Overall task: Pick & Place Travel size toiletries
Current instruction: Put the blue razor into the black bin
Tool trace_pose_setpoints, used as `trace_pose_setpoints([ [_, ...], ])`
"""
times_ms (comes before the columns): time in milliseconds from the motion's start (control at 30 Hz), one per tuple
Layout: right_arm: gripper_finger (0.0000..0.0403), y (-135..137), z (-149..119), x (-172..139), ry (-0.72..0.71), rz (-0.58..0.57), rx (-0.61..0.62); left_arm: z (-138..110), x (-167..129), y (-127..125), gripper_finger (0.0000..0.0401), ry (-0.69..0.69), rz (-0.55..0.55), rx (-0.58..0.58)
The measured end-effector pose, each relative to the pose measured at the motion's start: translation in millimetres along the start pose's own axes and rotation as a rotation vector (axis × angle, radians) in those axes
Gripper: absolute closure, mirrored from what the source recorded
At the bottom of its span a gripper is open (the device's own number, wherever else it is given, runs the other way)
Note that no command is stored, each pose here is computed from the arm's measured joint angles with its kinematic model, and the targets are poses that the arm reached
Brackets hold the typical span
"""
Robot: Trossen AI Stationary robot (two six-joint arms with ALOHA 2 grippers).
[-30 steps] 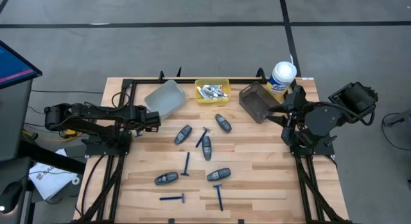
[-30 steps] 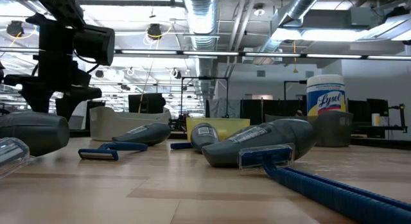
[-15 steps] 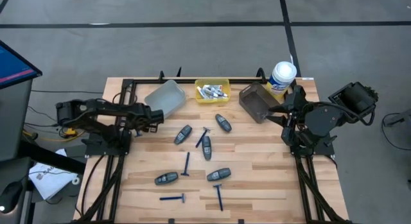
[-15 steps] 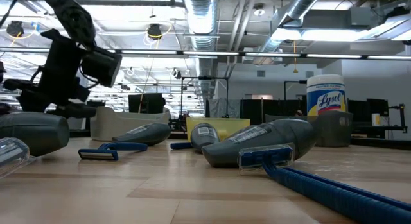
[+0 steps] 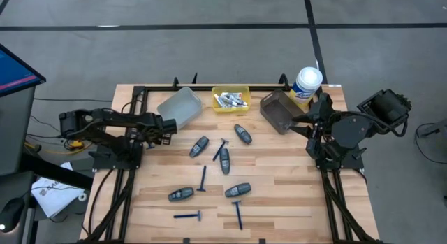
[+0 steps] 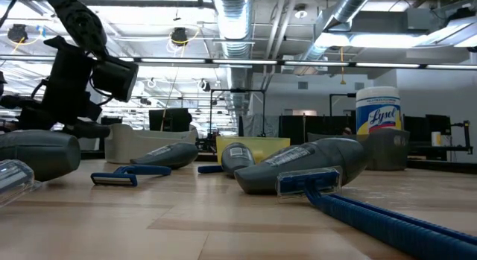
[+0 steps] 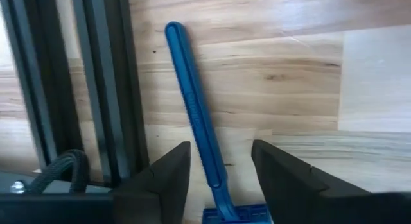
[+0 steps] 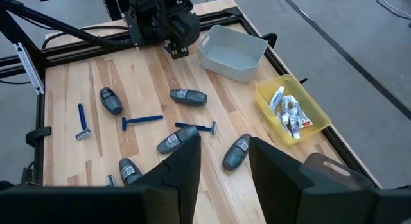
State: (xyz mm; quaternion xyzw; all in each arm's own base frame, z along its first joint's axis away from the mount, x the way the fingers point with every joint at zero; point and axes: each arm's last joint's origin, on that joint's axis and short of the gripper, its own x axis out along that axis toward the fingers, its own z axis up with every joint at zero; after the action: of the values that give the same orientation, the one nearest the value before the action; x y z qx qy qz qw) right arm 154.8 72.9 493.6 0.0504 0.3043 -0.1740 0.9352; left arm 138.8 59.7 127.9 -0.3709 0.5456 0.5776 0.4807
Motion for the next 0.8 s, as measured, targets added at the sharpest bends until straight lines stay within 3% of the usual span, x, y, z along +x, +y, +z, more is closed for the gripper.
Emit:
trace_pose_setpoints([
  [533,0.028,0,0,0,0.0,-0.001,0.001,-1,-1,8,0.0373,0.052,-0.162,-0.055],
  [800,0.028,0,0,0,-0.002,-0.001,-0.009,-3,-10,11,0.0378,0.072,-0.276,-0.056],
])
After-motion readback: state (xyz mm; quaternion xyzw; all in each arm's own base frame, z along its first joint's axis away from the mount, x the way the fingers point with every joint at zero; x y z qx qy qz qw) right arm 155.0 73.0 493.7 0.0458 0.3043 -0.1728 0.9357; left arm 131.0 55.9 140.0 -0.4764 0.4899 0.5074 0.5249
